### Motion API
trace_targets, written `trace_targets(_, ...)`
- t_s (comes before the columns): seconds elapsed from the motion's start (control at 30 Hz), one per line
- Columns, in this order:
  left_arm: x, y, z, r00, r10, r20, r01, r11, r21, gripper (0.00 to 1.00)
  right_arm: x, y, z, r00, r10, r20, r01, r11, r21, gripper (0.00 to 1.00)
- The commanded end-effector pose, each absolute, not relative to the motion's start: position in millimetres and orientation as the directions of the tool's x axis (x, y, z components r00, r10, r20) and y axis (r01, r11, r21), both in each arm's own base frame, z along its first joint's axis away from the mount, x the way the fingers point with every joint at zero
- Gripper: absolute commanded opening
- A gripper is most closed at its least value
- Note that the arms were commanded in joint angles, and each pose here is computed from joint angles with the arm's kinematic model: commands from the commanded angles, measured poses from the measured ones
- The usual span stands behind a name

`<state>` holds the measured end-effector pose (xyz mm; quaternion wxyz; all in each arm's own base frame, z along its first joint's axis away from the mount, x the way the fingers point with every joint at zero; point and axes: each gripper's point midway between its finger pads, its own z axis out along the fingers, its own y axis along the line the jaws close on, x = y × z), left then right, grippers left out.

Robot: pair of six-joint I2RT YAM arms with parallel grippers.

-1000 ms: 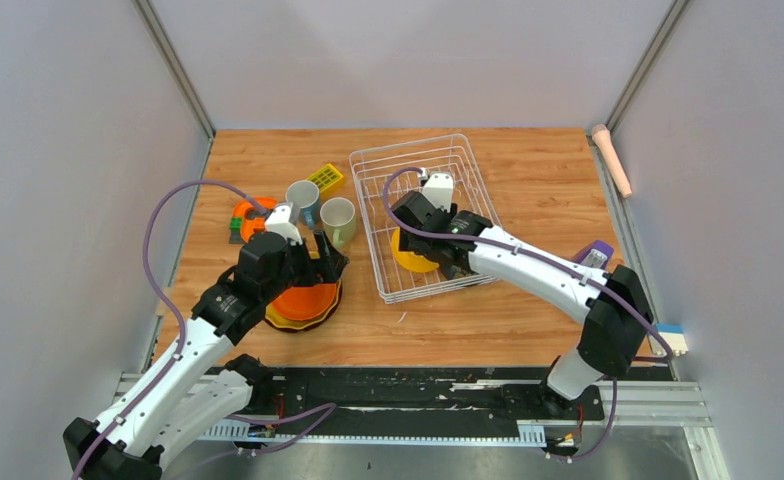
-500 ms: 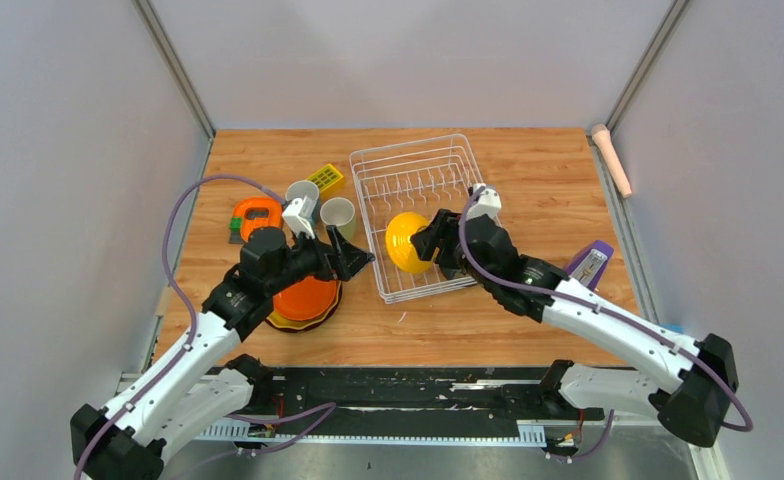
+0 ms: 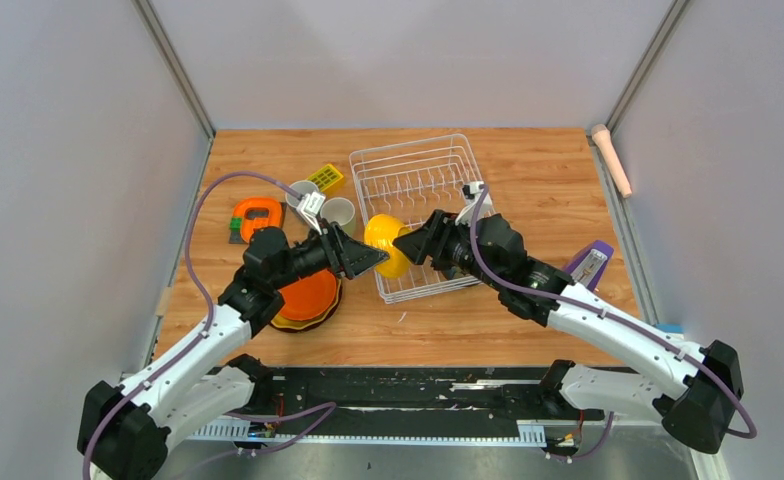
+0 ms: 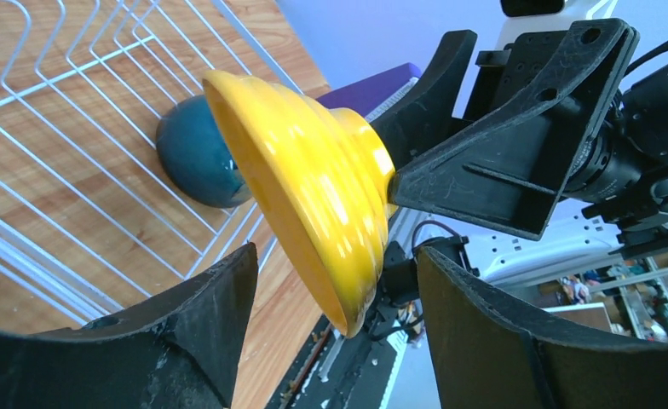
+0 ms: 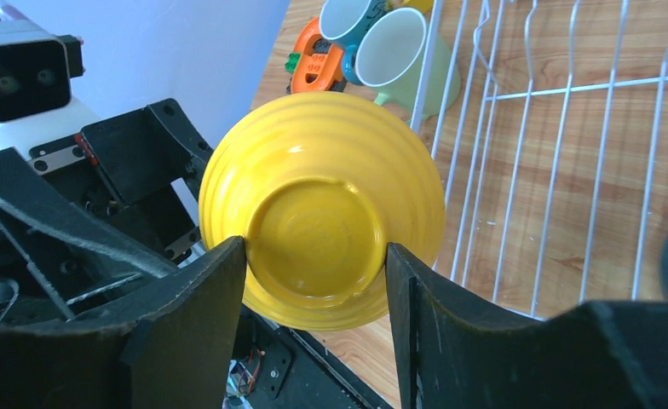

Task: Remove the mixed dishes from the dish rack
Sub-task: Pick up the bowl from the dish rack, then place the bowl at the center of the board.

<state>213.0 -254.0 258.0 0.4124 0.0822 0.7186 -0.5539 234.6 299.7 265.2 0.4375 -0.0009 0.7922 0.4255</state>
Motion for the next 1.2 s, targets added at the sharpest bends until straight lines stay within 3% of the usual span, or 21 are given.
trace_targets(0.0,211,-259,270,-0.638,-0.361,-0.681,0.609,0.305,-0.732,0.72,232,313,289,-0.612,0.415,-0.674,-0.431,0.54,0.723,0.06)
trace_targets(0.1,210,-261,271,-0.646,-0.373,-0.666,0.608,0.277,-0.744,0.51,231,317,289,-0.617,0.418,-0.667,-0.437,0.523,0.732,0.07)
trace_targets(0.2,209,-264,273,-0.66,-0.376,-0.651,0.606,0.247,-0.756,0.29,233,319,287,-0.62,0.413,-0.667,-0.437,0.524,0.731,0.15)
trace_targets(0.23,209,-264,274,-0.666,-0.379,-0.643,0.598,0.244,-0.763,0.13,232,320,286,-0.622,0.41,-0.667,-0.438,0.525,0.73,0.21)
trace_targets(0.3,210,-265,273,-0.674,-0.375,-0.637,0.59,0.247,-0.769,0.0,233,320,284,-0.621,0.405,-0.671,-0.439,0.529,0.726,0.43)
trace_targets(0.4,212,-263,266,-0.685,-0.362,-0.633,0.566,0.283,-0.774,0.0,236,316,280,-0.61,0.402,-0.683,-0.431,0.556,0.711,0.71)
trace_targets(0.6,220,-248,256,-0.658,-0.358,-0.663,0.516,0.427,-0.743,0.0,244,292,259,-0.584,0.441,-0.682,-0.325,0.643,0.693,0.96)
trace_targets(0.87,221,-197,214,-0.673,-0.315,-0.669,0.292,0.718,-0.632,0.0,249,264,246,-0.536,0.492,-0.686,-0.222,0.702,0.677,1.0)
trace_targets(1.17,175,-197,174,-0.801,-0.107,-0.589,0.346,0.719,-0.602,0.0,257,249,238,-0.501,0.497,-0.708,-0.161,0.751,0.641,1.0)
